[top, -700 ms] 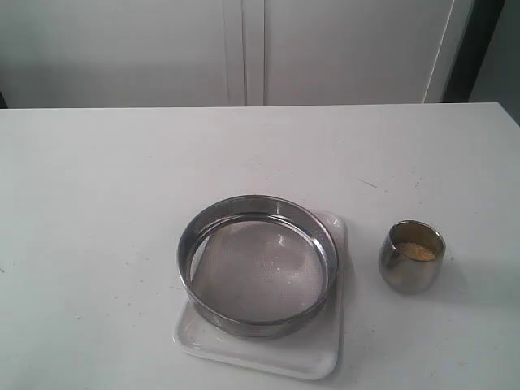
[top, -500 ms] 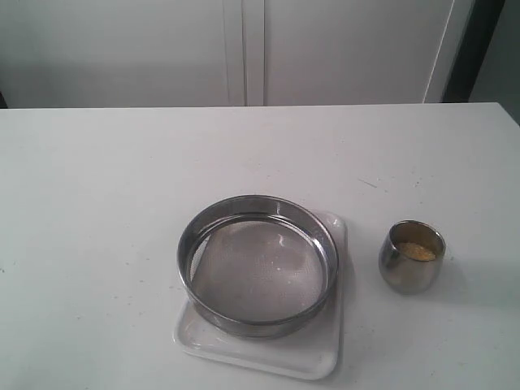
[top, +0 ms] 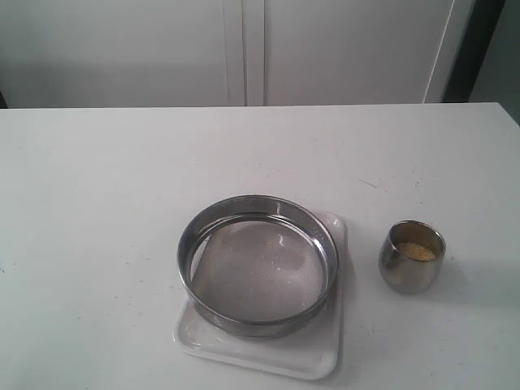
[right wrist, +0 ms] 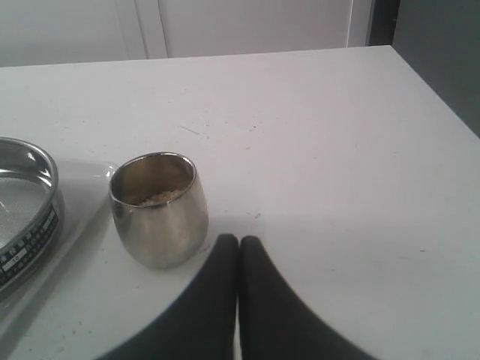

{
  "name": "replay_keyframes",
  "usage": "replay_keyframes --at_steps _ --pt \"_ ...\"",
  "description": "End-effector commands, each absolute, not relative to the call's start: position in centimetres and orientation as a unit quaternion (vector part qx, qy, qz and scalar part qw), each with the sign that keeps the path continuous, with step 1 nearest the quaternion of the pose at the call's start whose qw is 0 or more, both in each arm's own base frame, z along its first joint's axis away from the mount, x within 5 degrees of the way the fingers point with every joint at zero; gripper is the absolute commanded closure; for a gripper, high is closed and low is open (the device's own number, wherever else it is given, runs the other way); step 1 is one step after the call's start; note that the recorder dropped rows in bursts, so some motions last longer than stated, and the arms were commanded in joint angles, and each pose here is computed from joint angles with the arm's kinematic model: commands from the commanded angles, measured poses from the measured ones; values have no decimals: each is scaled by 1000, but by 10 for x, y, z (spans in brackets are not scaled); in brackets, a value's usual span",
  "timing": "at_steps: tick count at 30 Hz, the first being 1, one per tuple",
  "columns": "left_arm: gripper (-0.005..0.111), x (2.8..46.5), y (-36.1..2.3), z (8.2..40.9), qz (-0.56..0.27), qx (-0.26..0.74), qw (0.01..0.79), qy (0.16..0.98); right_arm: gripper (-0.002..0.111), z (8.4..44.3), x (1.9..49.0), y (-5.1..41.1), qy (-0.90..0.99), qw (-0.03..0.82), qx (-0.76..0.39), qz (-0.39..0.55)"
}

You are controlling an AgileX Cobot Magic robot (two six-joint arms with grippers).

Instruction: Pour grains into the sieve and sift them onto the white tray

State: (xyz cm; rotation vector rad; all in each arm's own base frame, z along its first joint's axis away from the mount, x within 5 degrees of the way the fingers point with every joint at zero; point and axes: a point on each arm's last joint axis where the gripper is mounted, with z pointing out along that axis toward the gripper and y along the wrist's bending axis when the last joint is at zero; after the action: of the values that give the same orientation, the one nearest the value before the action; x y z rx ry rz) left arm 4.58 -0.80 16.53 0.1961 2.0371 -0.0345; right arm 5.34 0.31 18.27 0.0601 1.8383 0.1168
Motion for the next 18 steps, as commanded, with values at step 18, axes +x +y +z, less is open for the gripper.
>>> replay_keyframes --at_steps 18 --pt "107 46 -8 164 -20 78 522 849 108 226 54 2 619 783 24 55"
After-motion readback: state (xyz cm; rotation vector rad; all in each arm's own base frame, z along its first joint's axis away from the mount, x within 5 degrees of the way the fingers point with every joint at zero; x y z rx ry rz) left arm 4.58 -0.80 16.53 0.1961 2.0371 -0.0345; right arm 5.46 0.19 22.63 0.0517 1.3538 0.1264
